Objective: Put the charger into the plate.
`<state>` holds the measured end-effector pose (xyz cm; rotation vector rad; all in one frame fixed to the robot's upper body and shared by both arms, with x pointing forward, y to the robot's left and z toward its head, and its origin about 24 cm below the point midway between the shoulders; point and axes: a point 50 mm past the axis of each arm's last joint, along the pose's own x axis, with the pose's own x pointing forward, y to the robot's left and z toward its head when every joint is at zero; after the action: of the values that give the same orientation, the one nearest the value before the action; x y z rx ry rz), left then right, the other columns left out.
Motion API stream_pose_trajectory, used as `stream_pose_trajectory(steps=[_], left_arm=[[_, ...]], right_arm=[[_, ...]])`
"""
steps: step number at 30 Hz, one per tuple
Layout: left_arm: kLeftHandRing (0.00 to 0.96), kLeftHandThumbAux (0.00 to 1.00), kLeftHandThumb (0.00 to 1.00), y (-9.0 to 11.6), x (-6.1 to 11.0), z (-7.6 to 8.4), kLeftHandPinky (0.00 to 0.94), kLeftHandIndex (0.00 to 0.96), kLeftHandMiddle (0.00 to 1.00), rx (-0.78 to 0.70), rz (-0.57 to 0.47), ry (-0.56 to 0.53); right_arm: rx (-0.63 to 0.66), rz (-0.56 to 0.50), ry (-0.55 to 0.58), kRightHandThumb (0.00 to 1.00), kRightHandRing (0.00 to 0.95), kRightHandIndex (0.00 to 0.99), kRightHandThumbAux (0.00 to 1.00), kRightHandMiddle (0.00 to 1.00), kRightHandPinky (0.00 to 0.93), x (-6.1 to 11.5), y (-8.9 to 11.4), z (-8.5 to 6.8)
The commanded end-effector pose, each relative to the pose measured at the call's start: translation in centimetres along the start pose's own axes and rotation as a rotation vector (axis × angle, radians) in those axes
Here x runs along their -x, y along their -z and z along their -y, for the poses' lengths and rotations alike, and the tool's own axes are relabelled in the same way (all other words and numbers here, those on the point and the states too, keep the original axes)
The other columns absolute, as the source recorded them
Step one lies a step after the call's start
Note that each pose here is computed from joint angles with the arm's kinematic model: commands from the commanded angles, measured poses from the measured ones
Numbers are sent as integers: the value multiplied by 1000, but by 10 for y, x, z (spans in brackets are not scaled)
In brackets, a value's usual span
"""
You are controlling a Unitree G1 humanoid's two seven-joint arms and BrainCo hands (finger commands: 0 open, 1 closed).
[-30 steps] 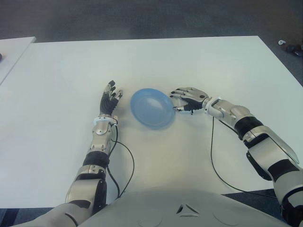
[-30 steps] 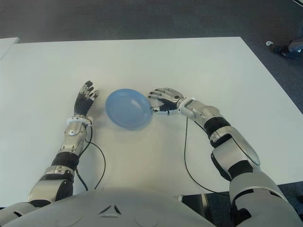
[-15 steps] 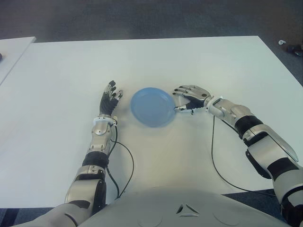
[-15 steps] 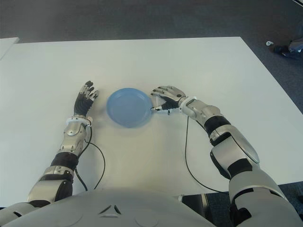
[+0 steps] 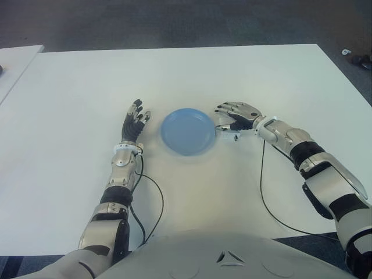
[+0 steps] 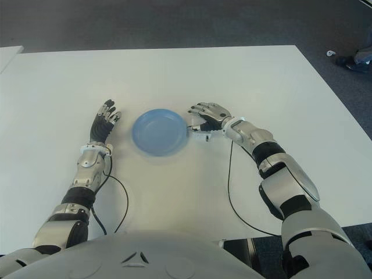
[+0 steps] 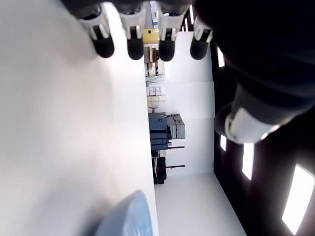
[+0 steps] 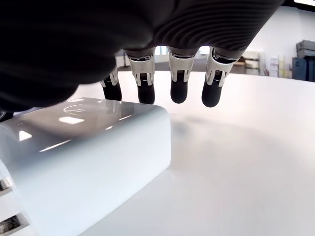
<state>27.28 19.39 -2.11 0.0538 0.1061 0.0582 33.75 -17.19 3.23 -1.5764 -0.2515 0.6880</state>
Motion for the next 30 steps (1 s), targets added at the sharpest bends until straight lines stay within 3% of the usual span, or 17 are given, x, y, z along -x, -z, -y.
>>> stream_pose_trajectory(steps=[1, 10, 30], left_arm=[[24, 605, 0, 20, 9, 5, 27, 8, 46, 3, -99, 38], [36, 597, 0, 21, 9, 4, 34, 15, 61, 1, -95, 46], [42, 586, 0, 23, 8, 4, 33, 21, 69, -5, -104, 54]], right_arm=[[-27, -15, 25, 355, 0, 0, 86, 0, 0, 3, 4, 3], [-57, -12, 113, 350, 0, 0, 86, 0, 0, 8, 5, 13], [-91, 24, 170, 355, 0, 0, 89, 0, 0, 25, 6, 23]])
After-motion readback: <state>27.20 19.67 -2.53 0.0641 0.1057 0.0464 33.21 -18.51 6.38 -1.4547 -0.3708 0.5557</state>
